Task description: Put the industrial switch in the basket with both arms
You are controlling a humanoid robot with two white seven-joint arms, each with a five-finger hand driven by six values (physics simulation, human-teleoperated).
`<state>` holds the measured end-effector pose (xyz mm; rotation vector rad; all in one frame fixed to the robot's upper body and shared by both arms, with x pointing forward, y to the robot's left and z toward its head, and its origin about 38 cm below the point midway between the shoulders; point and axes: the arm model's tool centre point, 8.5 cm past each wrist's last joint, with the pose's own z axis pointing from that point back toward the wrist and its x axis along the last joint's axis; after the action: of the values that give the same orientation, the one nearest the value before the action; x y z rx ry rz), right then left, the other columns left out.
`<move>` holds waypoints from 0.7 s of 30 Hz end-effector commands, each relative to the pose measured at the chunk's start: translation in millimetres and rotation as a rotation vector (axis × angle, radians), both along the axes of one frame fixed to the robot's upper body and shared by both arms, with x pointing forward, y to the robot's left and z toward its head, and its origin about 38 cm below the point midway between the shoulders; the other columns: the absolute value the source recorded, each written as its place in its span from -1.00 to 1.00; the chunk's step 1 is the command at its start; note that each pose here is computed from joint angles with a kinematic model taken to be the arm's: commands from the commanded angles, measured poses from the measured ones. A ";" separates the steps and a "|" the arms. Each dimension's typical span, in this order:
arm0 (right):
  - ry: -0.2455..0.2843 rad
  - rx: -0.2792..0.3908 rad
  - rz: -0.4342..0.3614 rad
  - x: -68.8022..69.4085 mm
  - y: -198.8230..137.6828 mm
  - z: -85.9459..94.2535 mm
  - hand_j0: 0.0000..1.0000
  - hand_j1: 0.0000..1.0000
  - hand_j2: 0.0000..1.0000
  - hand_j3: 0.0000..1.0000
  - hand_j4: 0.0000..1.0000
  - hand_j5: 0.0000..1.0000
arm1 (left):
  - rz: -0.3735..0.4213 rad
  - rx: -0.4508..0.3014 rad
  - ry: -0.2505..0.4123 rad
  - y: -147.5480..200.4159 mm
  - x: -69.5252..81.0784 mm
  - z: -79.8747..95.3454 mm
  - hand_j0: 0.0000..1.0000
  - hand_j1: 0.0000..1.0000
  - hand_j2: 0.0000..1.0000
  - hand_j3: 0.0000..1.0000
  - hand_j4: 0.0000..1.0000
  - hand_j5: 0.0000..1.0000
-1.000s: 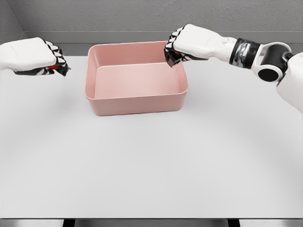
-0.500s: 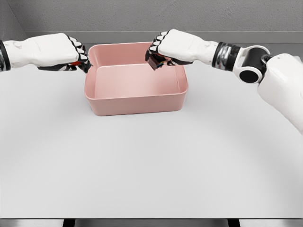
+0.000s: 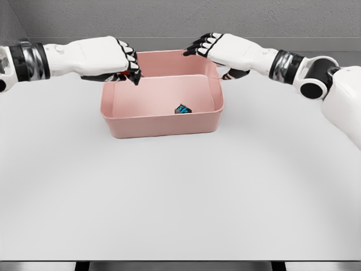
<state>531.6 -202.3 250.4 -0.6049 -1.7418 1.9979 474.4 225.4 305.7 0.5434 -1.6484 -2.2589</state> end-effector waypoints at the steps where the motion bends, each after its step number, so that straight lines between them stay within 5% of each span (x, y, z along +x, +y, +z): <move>1: 0.008 0.013 -0.083 8.5 -31.9 2.3 1.00 1.00 1.00 1.00 1.00 1.00 | 0.012 0.004 0.020 -21.7 18.3 -18.5 -0.09 -0.09 -0.09 -0.09 -0.09 -0.09; 7: 0.046 0.027 -0.215 -3.3 -99.3 -19.0 1.00 1.00 1.00 1.00 1.00 1.00 | 0.004 0.057 0.032 -57.2 33.6 -46.4 -0.05 -0.05 -0.05 -0.05 -0.05 -0.05; 11: 0.065 0.028 -0.274 -14.0 -130.8 -30.4 1.00 1.00 1.00 1.00 1.00 1.00 | -0.018 0.051 0.036 -68.5 31.8 -47.9 0.27 0.27 0.27 0.27 0.27 0.27; 15: 0.064 0.038 -0.334 -30.9 -166.6 -33.7 1.00 1.00 1.00 1.00 1.00 1.00 | 0.006 0.025 0.034 -77.5 34.5 -46.4 0.82 0.82 0.82 0.82 0.82 0.82; 21: 0.050 0.060 -0.371 -53.8 -193.2 -35.4 1.00 1.00 1.00 1.00 1.00 1.00 | 0.133 -0.007 0.028 -76.5 46.2 -41.7 0.96 0.96 0.96 0.96 0.96 0.96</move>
<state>475.8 -386.3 185.4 -0.7193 -1.4747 1.7164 516.9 147.9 263.1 0.5758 -1.5712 -2.1997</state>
